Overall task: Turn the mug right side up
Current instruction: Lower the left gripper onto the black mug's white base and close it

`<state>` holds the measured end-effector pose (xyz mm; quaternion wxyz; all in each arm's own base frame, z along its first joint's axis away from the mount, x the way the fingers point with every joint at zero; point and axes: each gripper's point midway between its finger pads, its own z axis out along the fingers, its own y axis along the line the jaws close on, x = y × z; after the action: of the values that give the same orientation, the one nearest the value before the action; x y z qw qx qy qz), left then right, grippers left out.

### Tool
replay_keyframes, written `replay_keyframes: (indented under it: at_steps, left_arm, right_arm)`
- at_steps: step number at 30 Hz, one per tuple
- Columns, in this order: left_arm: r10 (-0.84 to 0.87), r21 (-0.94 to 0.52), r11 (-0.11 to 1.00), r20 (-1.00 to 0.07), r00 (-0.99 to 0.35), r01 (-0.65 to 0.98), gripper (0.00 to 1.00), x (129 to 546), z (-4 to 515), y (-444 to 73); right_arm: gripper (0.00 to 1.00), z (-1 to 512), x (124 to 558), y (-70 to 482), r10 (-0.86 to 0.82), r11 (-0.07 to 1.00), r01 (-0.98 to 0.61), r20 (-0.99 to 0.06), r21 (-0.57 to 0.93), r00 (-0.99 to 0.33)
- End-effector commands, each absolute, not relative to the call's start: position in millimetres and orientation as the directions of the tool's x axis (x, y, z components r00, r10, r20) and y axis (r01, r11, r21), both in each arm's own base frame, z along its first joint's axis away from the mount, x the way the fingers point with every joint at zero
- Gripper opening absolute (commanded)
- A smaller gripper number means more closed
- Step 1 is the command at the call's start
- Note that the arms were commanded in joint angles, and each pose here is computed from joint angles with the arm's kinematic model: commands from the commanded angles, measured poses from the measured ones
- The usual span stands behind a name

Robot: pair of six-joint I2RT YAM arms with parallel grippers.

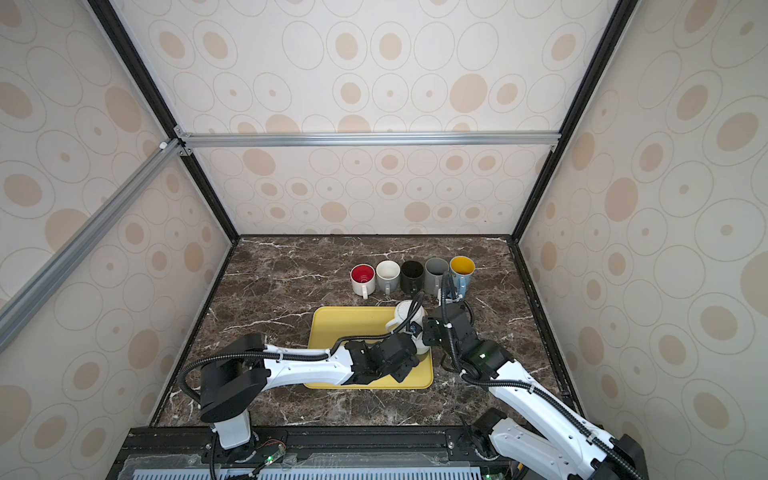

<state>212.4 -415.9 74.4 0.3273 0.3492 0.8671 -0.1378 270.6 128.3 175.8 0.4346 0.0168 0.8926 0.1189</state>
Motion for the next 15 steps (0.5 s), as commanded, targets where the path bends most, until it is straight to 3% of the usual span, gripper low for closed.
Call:
replay_keyframes:
  at_steps: [1, 15]
  left_arm:
    - [0.520, -0.022, 0.694, -0.676, -0.522, 0.720, 0.01, 210.6, 80.7, -430.6]
    - [0.495, -0.088, 0.682, -0.675, -0.547, 0.726, 0.00, 197.0, 88.6, -419.3]
  right_arm:
    - [0.51, 172.9, 271.7, 128.5, 0.127, 0.972, -0.080, -0.774, 0.223, -0.621]
    - [0.50, 175.0, 268.7, 124.6, 0.147, 0.969, -0.067, -0.773, 0.237, -0.618]
